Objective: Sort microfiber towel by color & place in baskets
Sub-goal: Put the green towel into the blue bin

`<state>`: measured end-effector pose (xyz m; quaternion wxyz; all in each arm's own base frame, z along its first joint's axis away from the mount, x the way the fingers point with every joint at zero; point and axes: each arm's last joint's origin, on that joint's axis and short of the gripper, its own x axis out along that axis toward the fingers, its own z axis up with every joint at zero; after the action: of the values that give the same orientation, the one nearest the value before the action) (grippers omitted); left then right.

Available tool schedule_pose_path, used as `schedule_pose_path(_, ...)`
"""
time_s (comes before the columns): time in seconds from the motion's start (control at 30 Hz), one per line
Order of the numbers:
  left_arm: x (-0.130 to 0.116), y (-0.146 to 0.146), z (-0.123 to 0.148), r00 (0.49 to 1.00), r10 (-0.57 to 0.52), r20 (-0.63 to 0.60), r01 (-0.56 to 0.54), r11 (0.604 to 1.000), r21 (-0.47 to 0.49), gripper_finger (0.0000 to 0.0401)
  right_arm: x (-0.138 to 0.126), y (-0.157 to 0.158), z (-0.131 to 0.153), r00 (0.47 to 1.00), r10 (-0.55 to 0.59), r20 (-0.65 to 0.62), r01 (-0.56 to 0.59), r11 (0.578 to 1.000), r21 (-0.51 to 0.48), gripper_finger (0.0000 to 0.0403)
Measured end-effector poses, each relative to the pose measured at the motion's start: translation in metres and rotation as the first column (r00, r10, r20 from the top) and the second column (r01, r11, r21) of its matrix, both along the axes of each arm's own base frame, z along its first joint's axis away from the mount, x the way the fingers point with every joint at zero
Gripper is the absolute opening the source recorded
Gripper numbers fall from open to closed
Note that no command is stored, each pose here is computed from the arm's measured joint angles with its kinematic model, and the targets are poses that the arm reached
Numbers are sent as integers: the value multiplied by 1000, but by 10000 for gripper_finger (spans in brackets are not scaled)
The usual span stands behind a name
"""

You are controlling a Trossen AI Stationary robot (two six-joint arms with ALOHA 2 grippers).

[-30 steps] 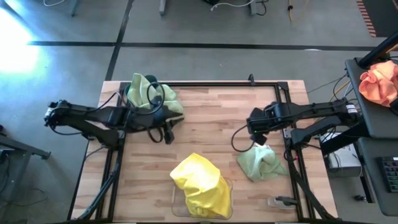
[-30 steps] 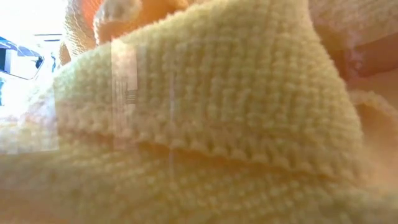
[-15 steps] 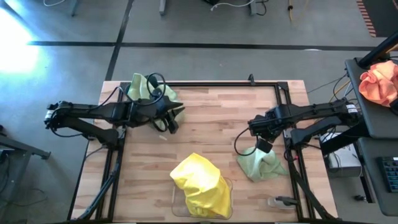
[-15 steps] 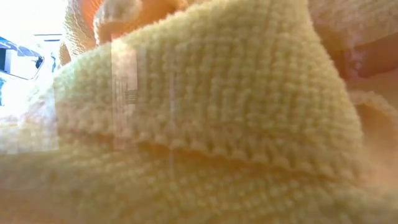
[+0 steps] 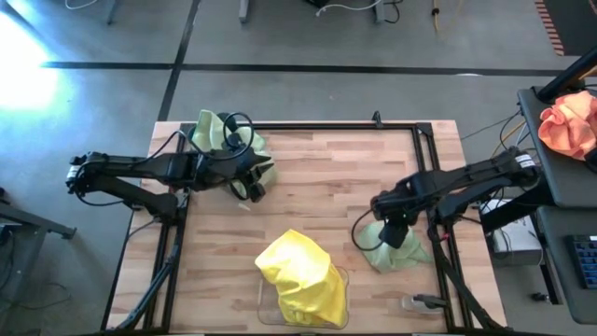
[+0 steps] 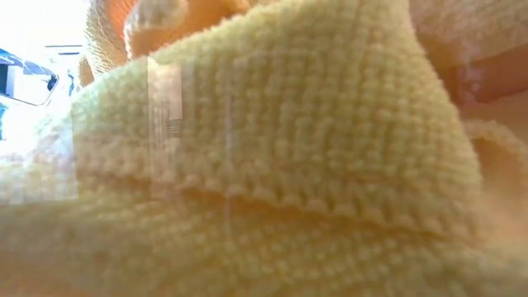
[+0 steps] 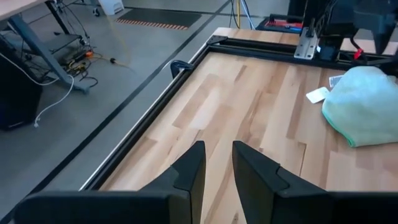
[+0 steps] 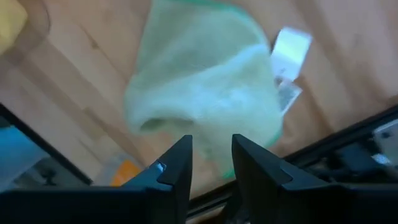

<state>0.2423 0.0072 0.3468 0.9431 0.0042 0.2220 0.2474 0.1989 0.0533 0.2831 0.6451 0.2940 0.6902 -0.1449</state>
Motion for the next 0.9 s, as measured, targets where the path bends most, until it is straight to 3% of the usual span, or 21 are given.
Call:
schedule_pose_path(0.33, -1, -1, 0, 1000, -21, 3, 21, 1000, -17, 66, -15, 12, -35, 991, 4, -136, -5, 1000, -5, 154)
schedule_pose_path(0.73, -1, -1, 1, 1000, 0, 28, 1, 998, -56, 66, -9, 14, -57, 994, 105, -29, -104, 994, 23, 167)
schedule_pose_path(0.9, -1, -1, 1, 999, 4, 32, -2, 998, -62, 66, -14, 12, -69, 990, 137, -47, -138, 990, -25, 167)
